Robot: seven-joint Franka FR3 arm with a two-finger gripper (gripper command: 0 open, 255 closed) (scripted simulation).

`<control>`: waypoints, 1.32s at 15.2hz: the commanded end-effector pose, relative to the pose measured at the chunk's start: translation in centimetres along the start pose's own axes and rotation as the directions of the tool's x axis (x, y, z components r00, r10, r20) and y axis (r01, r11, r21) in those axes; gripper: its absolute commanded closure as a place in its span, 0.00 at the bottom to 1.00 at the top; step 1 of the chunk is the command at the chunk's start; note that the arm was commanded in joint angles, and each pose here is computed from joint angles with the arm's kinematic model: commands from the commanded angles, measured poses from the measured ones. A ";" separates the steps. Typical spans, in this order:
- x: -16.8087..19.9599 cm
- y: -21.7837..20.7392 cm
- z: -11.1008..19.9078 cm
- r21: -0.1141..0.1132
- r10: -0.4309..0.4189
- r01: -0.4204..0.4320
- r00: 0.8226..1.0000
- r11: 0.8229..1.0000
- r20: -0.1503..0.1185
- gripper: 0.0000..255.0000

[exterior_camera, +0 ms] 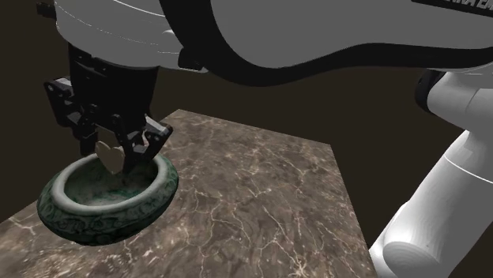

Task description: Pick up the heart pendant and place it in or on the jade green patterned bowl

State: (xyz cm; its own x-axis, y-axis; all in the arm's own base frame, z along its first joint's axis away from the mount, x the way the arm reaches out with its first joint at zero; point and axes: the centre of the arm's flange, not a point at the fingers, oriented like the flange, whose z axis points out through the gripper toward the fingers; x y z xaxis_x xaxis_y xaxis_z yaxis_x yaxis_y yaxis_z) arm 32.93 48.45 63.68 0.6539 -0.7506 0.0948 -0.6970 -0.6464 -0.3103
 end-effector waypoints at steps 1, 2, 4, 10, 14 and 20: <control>0.0 0.1 0.1 0.000 0.000 0.000 1.000 1.000 0.000 1.00; 0.0 0.1 0.1 0.000 0.000 0.000 1.000 1.000 0.000 1.00; 0.0 0.1 0.1 0.000 0.000 0.000 1.000 1.000 0.000 1.00; 0.0 0.1 0.1 0.000 0.000 0.000 1.000 1.000 0.000 0.00; 0.0 0.1 -2.6 0.000 0.000 0.000 1.000 1.000 0.000 0.00; 0.0 0.1 -4.9 0.000 0.000 0.000 1.000 1.000 0.000 0.00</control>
State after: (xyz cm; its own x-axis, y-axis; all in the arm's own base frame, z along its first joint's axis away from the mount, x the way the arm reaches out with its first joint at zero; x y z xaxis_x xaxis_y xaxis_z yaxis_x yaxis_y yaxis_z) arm 31.44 47.75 68.25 0.6539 -0.7507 0.0946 -0.6969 -0.6462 -0.3111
